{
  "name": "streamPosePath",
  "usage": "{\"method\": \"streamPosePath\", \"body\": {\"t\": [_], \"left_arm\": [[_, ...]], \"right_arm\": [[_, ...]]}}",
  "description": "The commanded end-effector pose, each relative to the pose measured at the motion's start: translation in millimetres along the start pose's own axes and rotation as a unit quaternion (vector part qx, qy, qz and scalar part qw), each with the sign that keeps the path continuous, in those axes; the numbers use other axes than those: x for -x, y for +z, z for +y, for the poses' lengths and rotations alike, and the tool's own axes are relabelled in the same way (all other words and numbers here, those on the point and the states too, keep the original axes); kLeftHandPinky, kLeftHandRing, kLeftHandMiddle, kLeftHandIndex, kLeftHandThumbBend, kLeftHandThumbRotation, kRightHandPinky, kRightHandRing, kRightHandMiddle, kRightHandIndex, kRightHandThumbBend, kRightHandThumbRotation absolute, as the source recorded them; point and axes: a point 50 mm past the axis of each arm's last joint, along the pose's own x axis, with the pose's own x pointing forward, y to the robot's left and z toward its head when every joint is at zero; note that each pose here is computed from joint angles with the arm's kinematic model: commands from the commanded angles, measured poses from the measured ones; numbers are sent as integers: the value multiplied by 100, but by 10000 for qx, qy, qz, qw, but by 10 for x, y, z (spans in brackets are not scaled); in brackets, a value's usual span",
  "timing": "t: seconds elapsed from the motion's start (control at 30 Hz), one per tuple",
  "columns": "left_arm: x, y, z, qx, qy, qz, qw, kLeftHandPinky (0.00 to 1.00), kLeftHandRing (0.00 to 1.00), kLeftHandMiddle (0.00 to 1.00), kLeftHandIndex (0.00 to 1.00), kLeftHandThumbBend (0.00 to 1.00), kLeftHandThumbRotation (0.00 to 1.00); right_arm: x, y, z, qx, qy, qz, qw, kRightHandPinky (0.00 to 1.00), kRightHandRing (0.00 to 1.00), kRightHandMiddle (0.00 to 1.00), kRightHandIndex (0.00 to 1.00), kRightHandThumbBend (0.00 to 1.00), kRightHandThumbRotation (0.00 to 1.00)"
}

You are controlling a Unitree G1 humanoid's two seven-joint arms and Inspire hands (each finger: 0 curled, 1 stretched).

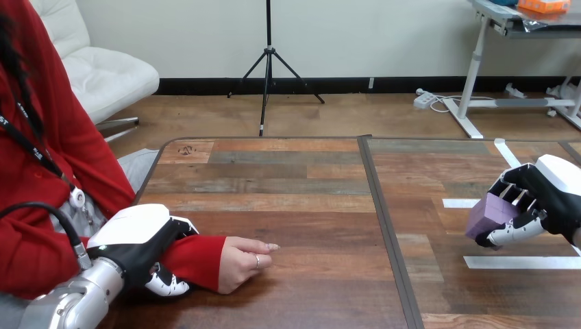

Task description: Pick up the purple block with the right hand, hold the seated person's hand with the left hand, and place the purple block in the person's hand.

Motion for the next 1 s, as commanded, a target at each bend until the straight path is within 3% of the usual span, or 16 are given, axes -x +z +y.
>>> {"method": "streamPosePath", "body": {"t": [0.0,0.43,0.97], "left_arm": [[-39,66,178,-292,171,-120,9994,62,69,73,71,81,4],[-42,65,185,-440,170,-103,9988,58,67,71,69,84,4],[-59,56,197,-384,-15,-8,9993,46,52,55,56,82,0]], "right_arm": [[-65,154,-262,15,-461,-337,9984,44,46,50,51,73,0],[-63,160,-270,13,-499,-354,9981,45,46,50,51,73,0],[-60,185,-281,-26,-503,-430,9978,44,45,50,51,72,0]]}}
